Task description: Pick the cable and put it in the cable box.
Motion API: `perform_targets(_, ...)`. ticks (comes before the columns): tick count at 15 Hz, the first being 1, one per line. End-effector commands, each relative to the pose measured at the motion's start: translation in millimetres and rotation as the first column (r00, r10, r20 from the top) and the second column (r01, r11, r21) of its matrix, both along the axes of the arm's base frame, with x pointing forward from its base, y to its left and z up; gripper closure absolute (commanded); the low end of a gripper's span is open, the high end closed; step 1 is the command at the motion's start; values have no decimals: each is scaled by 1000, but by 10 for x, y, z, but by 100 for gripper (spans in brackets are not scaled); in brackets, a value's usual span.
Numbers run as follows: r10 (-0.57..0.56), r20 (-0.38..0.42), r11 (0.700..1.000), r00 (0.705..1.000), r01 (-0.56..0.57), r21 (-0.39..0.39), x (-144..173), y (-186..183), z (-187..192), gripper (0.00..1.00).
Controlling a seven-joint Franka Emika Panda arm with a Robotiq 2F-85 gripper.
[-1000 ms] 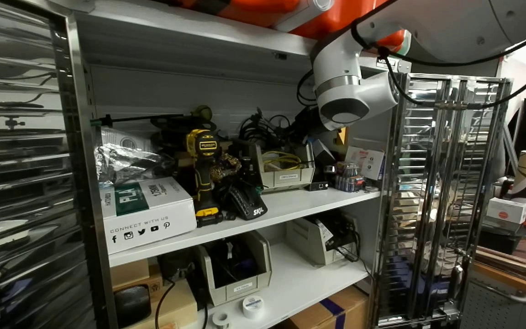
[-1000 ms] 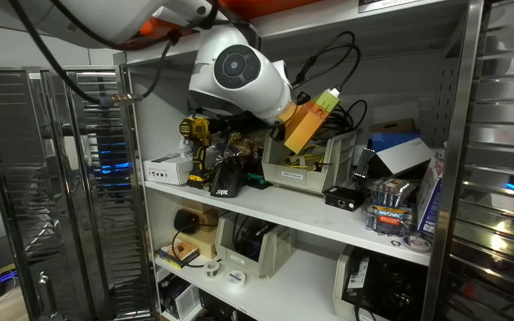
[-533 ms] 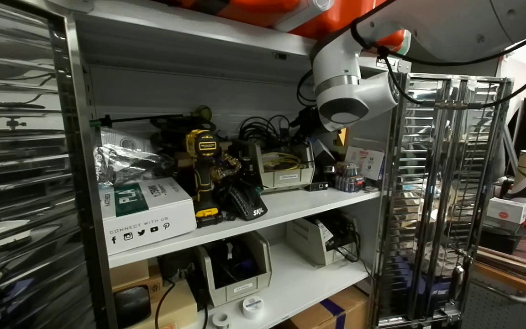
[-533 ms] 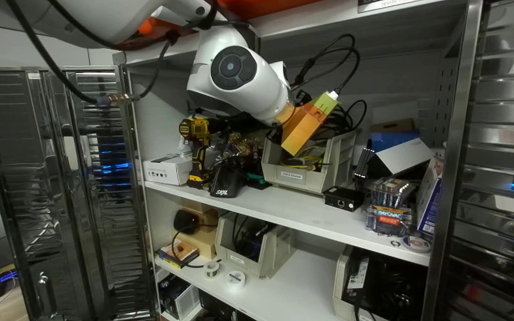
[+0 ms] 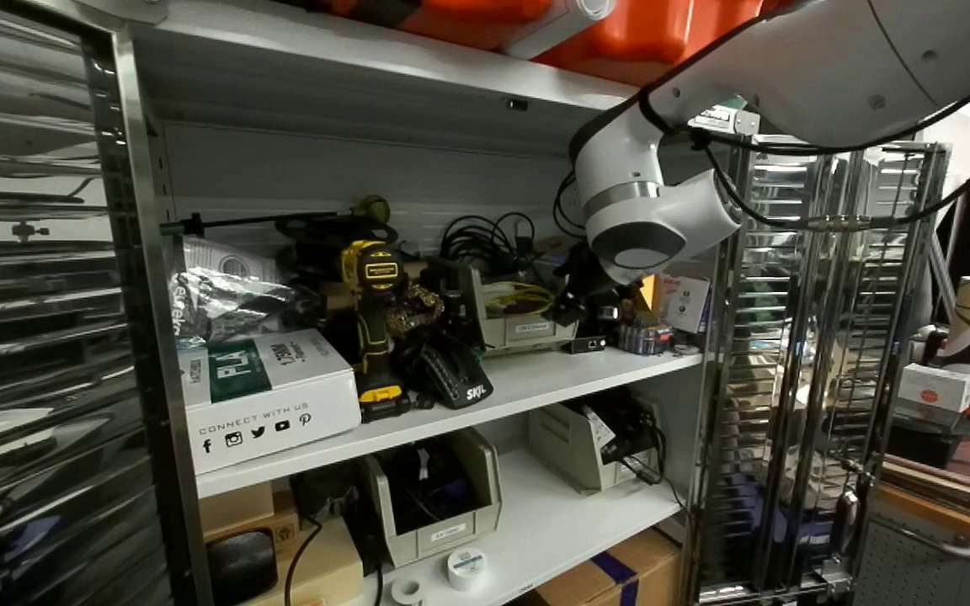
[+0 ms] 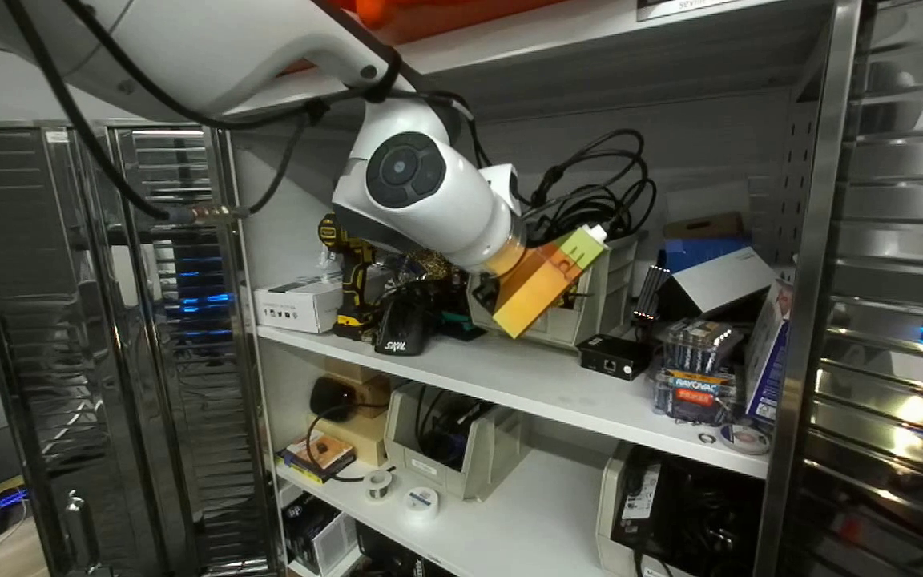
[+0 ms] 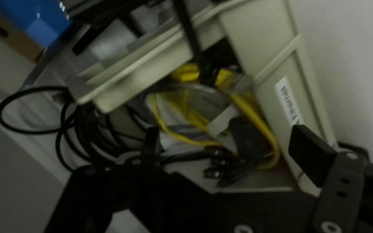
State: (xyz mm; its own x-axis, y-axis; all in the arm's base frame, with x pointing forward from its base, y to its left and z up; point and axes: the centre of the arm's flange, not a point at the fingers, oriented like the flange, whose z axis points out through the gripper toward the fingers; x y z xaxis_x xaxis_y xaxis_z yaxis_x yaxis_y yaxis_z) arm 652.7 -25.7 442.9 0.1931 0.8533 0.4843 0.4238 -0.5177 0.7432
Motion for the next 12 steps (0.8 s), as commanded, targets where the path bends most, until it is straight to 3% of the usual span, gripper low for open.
perform_targets(1, -37, -66, 999, 997, 38, 12, -397, -8, 121, 0)
perform_targets(3, -52, -92, 998, 994, 56, 38, -572, 21, 201, 0)
perform_targets(6, -118, -209, 992, 971, 125, 20, -871, 50, 316, 0)
perform_targets(9, -182, -332, 983, 926, 184, -26, -1251, 23, 246, 0)
perform_targets(12, -187, -461, 981, 868, 188, -45, -1596, -69, -226, 0)
